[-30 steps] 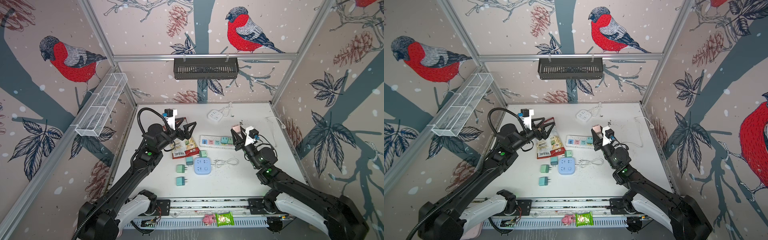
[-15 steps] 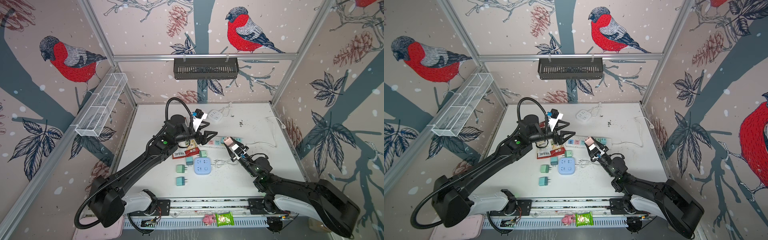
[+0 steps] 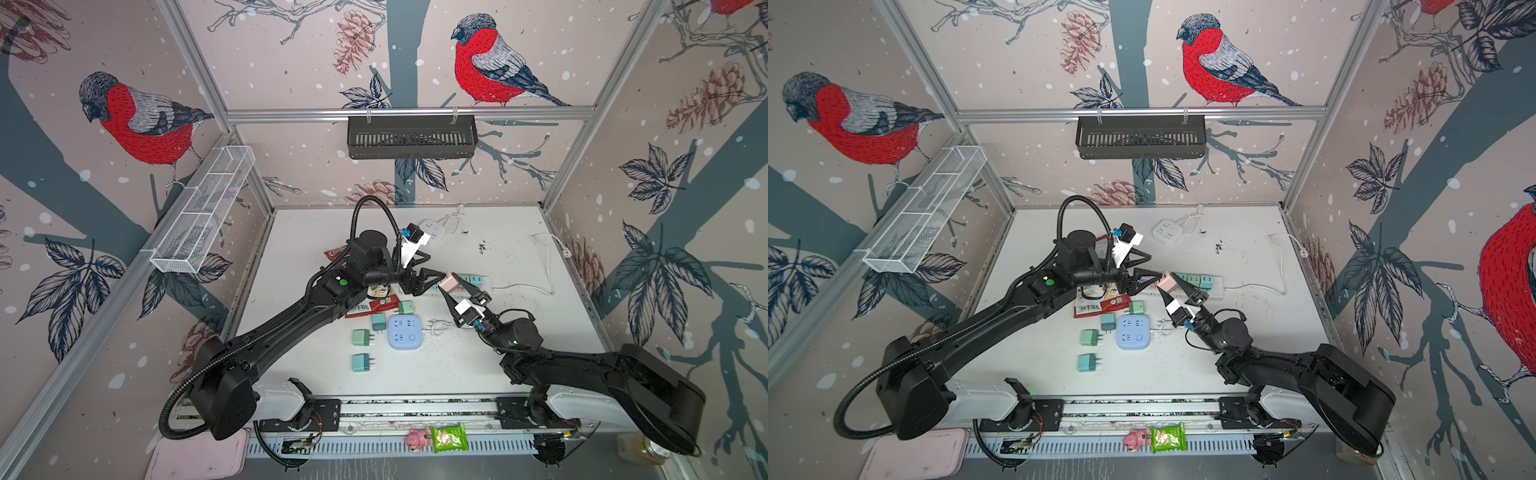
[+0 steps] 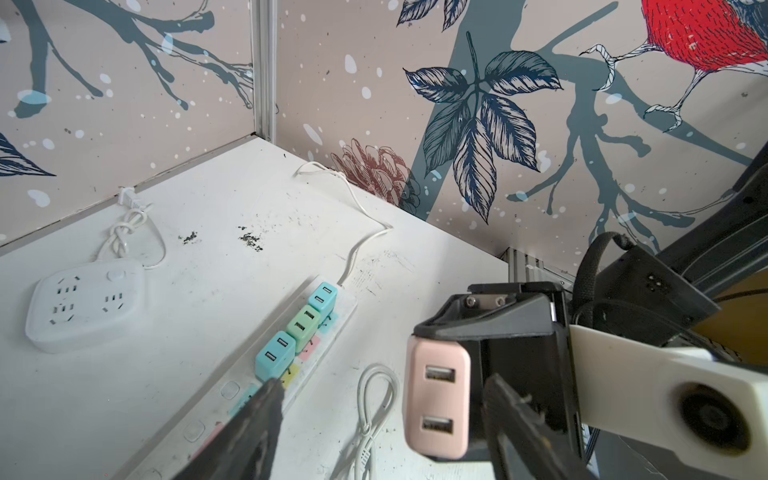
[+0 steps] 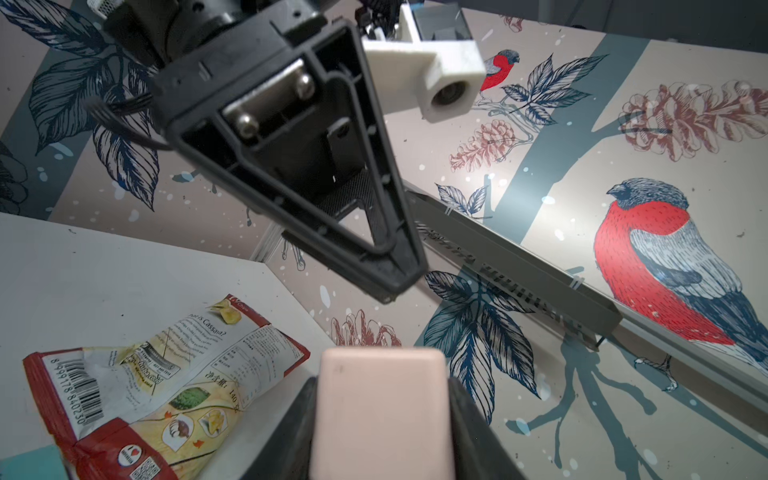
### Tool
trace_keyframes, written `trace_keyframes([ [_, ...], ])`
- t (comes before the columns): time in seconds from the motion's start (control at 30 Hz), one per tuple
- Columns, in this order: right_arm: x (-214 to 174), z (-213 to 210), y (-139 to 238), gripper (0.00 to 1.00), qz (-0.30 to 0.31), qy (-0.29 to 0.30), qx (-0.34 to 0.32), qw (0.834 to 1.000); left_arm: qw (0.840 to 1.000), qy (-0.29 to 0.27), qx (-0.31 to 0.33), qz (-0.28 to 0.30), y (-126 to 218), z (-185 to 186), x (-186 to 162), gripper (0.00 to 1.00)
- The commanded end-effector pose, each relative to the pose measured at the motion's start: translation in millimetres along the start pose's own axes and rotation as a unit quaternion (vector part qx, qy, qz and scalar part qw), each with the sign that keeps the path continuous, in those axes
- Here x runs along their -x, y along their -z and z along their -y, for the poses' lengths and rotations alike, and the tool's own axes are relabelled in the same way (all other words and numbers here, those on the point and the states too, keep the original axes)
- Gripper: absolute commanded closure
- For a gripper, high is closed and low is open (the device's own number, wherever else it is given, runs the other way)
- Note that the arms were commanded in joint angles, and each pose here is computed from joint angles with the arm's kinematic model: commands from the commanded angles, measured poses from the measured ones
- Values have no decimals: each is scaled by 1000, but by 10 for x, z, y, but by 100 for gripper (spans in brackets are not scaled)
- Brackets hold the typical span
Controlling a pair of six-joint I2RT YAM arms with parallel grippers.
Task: Insert the plug
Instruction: 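Grasp the pink charger with the left gripper while the right gripper opens and withdraws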
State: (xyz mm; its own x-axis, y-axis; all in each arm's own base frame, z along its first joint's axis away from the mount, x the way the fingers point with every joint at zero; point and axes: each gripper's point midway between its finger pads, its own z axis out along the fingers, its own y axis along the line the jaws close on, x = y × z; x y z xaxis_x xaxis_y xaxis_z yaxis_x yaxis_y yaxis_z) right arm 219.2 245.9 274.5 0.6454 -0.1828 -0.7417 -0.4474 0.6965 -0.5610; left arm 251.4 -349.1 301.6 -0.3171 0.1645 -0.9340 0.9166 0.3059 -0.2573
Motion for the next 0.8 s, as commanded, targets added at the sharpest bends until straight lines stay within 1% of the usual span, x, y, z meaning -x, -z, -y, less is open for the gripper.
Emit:
trace_keyframes([
  [0.0,142,57,-18,98,21,1,-4,1000,1000,-20,-12,-7,-47,124,14,24],
  [0.2,189,58,-16,97,27,5,1,1000,999,-31,-29,-13,-100,248,0,26],
  [0.4,187,29,-28,97,29,10,6,1000,999,-27,-25,-20,-151,207,-43,33],
  [0.47,174,34,-48,97,28,13,4,1000,999,-22,-32,-30,-188,210,-65,38],
  [0.57,159,32,-60,97,28,14,1,1000,998,-21,-38,-33,-228,209,-104,40],
  [0.63,155,28,-74,96,27,14,2,1000,999,-17,-32,-37,-255,172,-107,46],
  [0.7,144,24,-85,96,26,14,2,1000,998,-12,-31,-45,-273,162,-118,57],
  [0.77,146,40,-85,95,27,12,-3,1000,998,-14,-35,-46,-275,175,-137,66],
])
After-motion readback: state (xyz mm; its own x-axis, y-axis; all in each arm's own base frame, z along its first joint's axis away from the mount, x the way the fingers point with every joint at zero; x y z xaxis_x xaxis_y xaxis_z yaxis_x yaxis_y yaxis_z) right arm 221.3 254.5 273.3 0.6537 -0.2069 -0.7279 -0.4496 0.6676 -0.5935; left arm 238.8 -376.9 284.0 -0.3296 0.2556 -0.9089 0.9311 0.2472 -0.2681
